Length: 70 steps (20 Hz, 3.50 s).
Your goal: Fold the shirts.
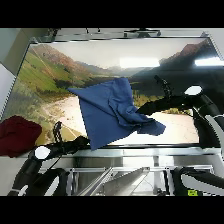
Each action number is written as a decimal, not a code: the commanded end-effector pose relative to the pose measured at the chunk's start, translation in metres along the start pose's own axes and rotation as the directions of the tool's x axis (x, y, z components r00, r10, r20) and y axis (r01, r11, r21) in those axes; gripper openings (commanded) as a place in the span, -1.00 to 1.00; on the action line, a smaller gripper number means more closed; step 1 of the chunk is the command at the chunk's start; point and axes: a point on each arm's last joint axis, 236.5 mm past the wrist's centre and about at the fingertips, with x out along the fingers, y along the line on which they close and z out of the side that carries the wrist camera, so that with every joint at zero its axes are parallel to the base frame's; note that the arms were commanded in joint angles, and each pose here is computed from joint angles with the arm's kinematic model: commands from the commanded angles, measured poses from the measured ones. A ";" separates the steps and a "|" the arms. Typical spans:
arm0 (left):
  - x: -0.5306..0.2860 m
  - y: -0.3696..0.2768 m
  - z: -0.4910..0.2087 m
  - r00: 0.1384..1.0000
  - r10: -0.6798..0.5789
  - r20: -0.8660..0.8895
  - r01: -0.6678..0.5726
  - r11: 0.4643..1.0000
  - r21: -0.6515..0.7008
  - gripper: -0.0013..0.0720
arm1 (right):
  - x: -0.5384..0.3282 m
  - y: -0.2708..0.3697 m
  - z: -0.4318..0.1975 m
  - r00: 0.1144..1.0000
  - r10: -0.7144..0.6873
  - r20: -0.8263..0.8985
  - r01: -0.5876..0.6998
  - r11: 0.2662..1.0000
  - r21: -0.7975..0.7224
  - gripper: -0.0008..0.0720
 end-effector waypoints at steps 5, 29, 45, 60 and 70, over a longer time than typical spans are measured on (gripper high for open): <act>0.033 -0.007 -0.022 0.980 -0.112 -0.162 0.103 0.993 -0.066 0.55 | -0.001 0.010 -0.007 0.999 0.032 -0.029 -0.032 0.999 -0.007 0.34; 0.047 -0.056 -0.036 0.870 -0.387 -0.305 0.383 0.921 -0.073 -0.91 | 0.099 -0.027 -0.064 0.783 -0.581 -0.221 0.108 0.477 -0.873 0.36; -0.006 -0.122 0.015 0.775 -0.605 -0.183 0.620 0.784 0.032 -0.91 | 0.062 -0.020 -0.006 0.736 -0.675 -0.056 0.460 0.559 -0.690 -0.94; -0.496 -0.351 0.092 0.229 -0.949 0.215 0.185 0.260 0.948 -0.90 | -0.414 0.286 0.059 0.033 -0.360 0.932 0.812 0.554 0.185 -0.94; -0.420 -0.255 0.244 0.500 -0.714 0.491 0.181 0.640 0.747 -0.90 | -0.358 0.140 0.157 0.186 -0.582 0.791 0.792 0.565 0.230 -0.94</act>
